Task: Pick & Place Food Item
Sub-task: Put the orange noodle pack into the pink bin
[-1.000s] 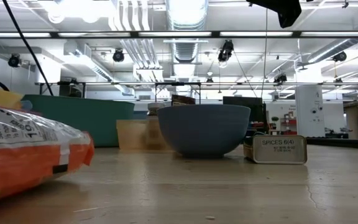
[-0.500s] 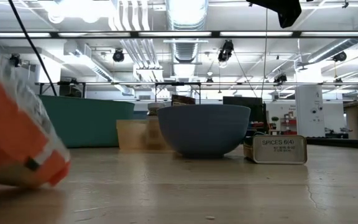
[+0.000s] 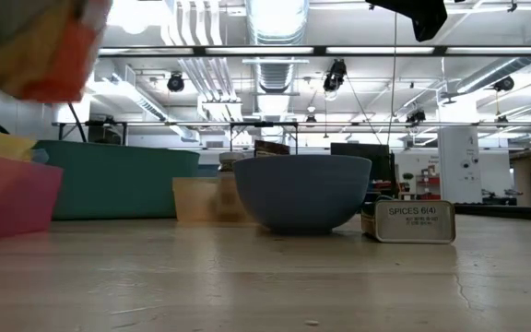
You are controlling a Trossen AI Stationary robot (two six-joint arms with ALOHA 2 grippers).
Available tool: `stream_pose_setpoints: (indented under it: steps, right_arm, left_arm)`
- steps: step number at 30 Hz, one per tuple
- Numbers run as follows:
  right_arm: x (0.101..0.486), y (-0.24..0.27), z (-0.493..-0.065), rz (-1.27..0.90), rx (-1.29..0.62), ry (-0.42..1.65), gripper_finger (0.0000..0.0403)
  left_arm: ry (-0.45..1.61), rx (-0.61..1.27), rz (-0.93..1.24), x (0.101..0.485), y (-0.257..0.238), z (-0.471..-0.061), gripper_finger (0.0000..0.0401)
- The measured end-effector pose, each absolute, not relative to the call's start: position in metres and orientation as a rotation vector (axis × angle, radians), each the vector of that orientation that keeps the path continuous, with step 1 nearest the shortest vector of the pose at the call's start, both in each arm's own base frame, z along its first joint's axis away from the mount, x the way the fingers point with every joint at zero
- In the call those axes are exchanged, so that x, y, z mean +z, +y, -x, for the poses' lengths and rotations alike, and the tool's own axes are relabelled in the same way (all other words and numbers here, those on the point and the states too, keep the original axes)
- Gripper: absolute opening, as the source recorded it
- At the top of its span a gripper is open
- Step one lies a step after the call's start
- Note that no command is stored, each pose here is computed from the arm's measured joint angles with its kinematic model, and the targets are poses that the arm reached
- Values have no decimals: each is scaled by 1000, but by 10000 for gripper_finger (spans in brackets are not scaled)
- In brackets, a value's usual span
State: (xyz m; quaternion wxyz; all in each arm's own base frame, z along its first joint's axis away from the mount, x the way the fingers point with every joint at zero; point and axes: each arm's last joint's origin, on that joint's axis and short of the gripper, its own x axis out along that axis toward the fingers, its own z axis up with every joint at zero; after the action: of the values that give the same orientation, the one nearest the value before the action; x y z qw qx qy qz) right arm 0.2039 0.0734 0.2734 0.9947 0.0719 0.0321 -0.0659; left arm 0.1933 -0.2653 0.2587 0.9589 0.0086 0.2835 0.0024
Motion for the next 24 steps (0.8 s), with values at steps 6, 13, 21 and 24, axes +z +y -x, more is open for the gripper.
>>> stream_pose_setpoints:
  steps: [6,13,21,24]
  right_arm:
    - [273,73,-204,-144,-131,65,231]
    - [273,74,-204,-141,-122,72,231]
    - [273,74,-204,-142,-104,74,231]
    - [273,74,-204,-142,-104,74,231]
  left_arm:
    - [533,7,172,288,-251,-180,0]
    - [671,52,361,292,-238,-157,0]
    - [850,80,370,282,-238,-132,0]
    - [892,102,382,281,-237,-124,0]
